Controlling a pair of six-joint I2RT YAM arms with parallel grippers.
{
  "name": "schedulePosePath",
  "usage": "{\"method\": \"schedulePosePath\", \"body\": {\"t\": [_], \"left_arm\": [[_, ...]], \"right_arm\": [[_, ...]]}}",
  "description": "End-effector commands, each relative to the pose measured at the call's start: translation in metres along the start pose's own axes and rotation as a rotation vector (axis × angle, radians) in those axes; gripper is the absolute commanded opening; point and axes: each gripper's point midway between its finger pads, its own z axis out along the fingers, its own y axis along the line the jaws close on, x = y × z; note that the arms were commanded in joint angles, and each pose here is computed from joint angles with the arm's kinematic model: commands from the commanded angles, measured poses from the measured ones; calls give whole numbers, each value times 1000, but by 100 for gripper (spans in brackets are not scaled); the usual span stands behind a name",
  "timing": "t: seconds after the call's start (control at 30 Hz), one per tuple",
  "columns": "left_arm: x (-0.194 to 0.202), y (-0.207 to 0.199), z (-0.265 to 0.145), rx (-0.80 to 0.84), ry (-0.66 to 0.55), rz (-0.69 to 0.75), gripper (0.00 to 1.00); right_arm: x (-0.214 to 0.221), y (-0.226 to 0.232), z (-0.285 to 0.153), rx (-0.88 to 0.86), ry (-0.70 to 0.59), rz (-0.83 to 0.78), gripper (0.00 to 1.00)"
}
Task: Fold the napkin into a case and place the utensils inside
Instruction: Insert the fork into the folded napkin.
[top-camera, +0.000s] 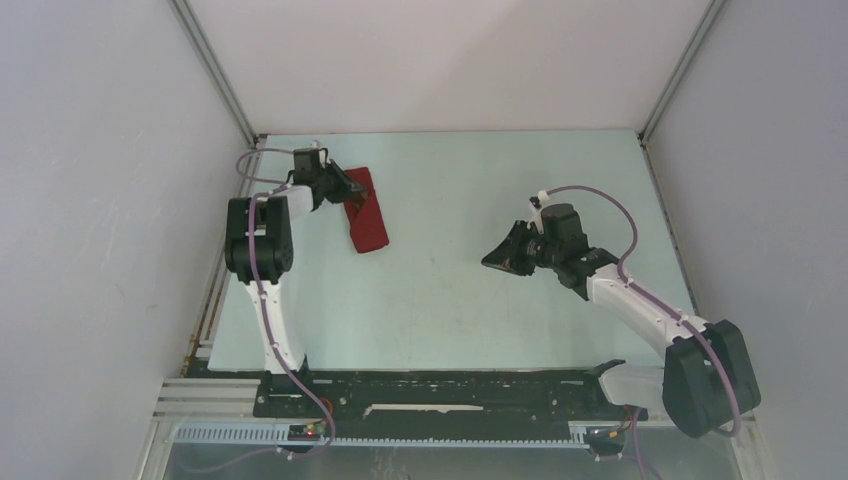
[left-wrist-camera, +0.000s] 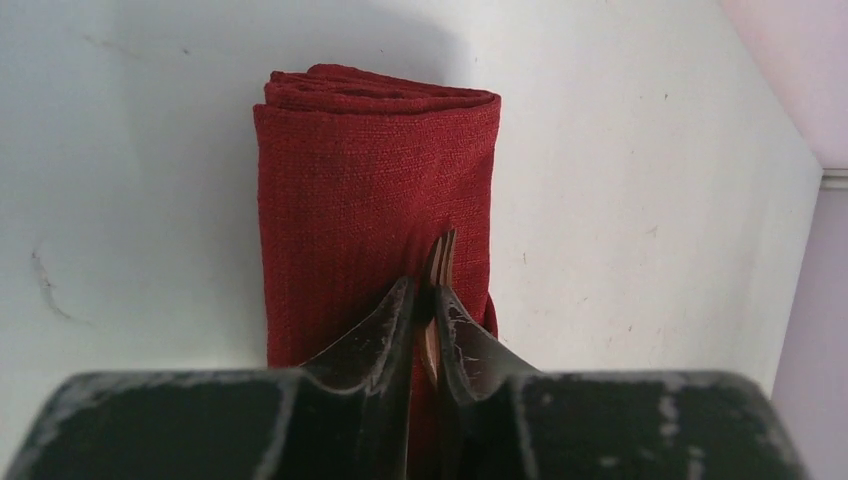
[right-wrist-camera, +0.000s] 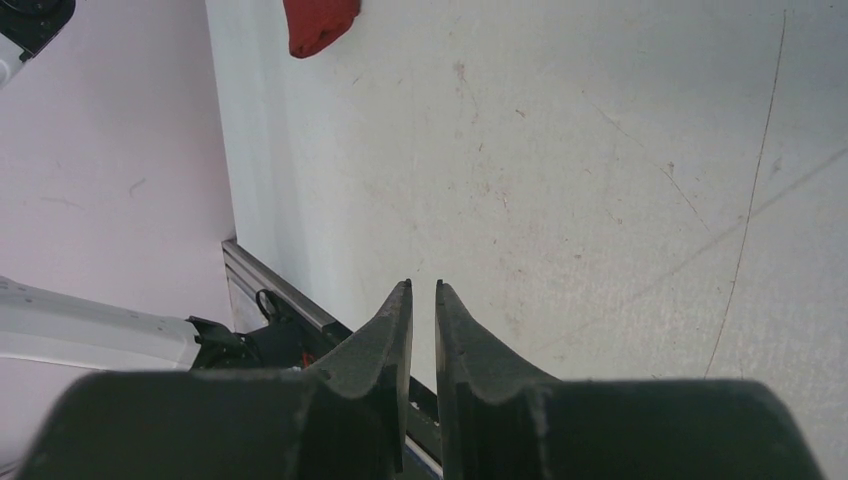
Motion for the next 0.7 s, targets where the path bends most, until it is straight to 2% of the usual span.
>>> {"method": "schedulePosePath", "body": {"t": [0.0,0.5,0.67], "left_arm": [[-26,-18,-14,10,-47,41,22],[-47,-59,-44,82,-100,100,41],[-59,-79,-69,106,-147,111,42]], "right_arm": [[0,5,2,-21,-5,-12,21],[3,7,4,-22,0,-22,21],[1,4,1,-4,-17,-52,24]]}}
